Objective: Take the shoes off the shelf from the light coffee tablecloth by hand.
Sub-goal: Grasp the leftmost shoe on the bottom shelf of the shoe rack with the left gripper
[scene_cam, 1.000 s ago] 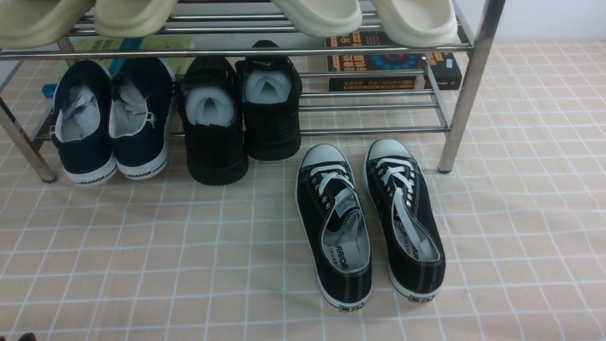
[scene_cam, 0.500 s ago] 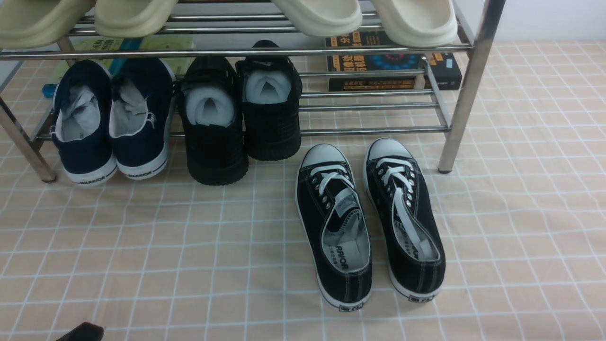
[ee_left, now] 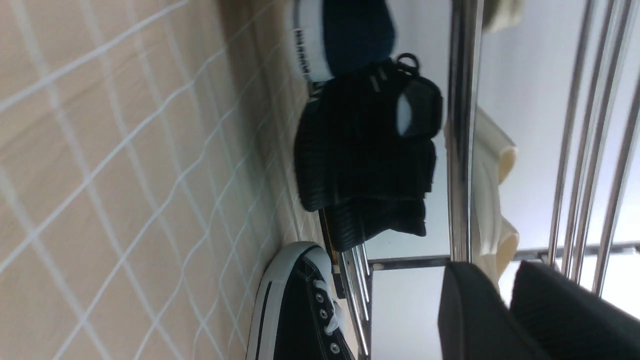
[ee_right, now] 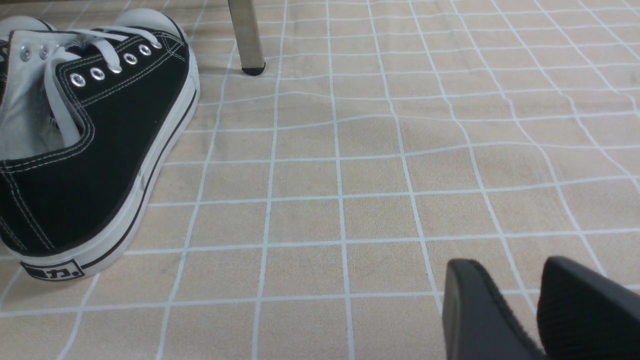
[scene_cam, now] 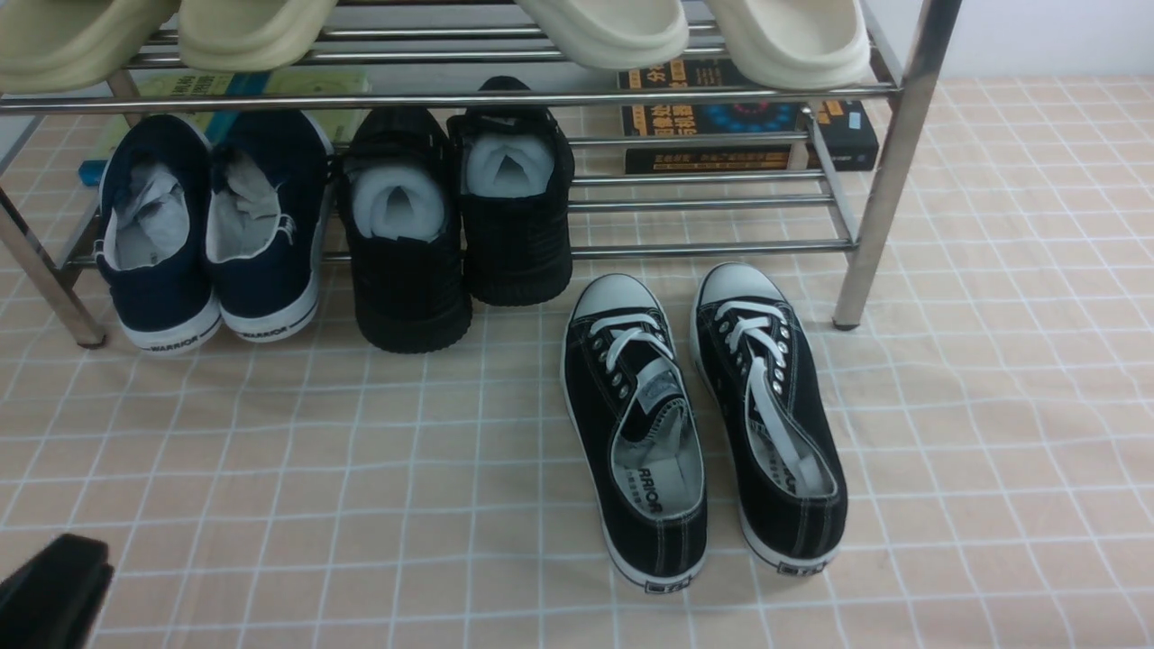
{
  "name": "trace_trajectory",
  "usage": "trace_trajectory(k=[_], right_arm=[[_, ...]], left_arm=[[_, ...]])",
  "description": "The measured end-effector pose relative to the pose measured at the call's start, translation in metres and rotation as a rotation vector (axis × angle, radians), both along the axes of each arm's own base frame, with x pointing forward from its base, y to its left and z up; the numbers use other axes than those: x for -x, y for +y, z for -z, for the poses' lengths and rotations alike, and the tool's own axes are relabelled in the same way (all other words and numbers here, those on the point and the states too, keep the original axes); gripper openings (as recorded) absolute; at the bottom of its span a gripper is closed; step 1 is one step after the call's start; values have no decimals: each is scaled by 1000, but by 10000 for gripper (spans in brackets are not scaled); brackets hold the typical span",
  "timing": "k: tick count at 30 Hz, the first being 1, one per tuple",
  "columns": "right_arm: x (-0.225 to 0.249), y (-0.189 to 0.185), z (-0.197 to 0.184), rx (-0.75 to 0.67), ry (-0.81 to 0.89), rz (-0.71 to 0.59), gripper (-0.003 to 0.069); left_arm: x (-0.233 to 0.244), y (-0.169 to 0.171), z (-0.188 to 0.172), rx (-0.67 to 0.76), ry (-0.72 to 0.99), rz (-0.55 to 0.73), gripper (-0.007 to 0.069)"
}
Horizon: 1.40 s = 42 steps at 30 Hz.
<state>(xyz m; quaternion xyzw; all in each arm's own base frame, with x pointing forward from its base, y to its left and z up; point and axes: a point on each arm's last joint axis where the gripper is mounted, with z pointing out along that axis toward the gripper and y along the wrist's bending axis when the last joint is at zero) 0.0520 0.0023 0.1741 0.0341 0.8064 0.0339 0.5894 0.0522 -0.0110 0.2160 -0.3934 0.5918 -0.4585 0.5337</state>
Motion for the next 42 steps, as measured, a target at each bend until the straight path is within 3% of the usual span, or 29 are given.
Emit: trace_trajectory(k=[1, 4, 8, 9, 11, 16, 23, 27, 31, 35, 42], right_arm=[[0, 0, 0, 0, 0, 0, 219], [0, 0, 0, 0, 0, 0, 219], [0, 0, 0, 0, 0, 0, 223], [0, 0, 0, 0, 0, 0, 226], [0, 0, 0, 0, 0, 0, 227], [0, 0, 0, 0, 0, 0, 235], [0, 0, 0, 0, 0, 0, 237], [0, 0, 0, 0, 0, 0, 237], [0, 0, 0, 0, 0, 0, 237], [0, 0, 0, 0, 0, 0, 237], [0, 0, 0, 0, 0, 0, 237]], left_arm=[[2, 0, -14, -84, -34, 4, 53], [-4, -2, -42, -232, 2, 27, 2], [-24, -4, -58, -377, 193, 97, 1], [-40, -4, -65, -475, 343, 146, 1], [-59, 1, -72, -604, 484, 173, 1], [-124, 25, -99, -948, 743, 107, 1], [-206, 43, -126, -1181, 1017, 117, 8], [-249, 44, -132, -1185, 1094, 172, 8], [-264, 47, -128, -1066, 1056, 202, 11], [-276, 73, -118, -855, 989, 189, 11], [-293, 86, -104, -782, 935, 159, 29]])
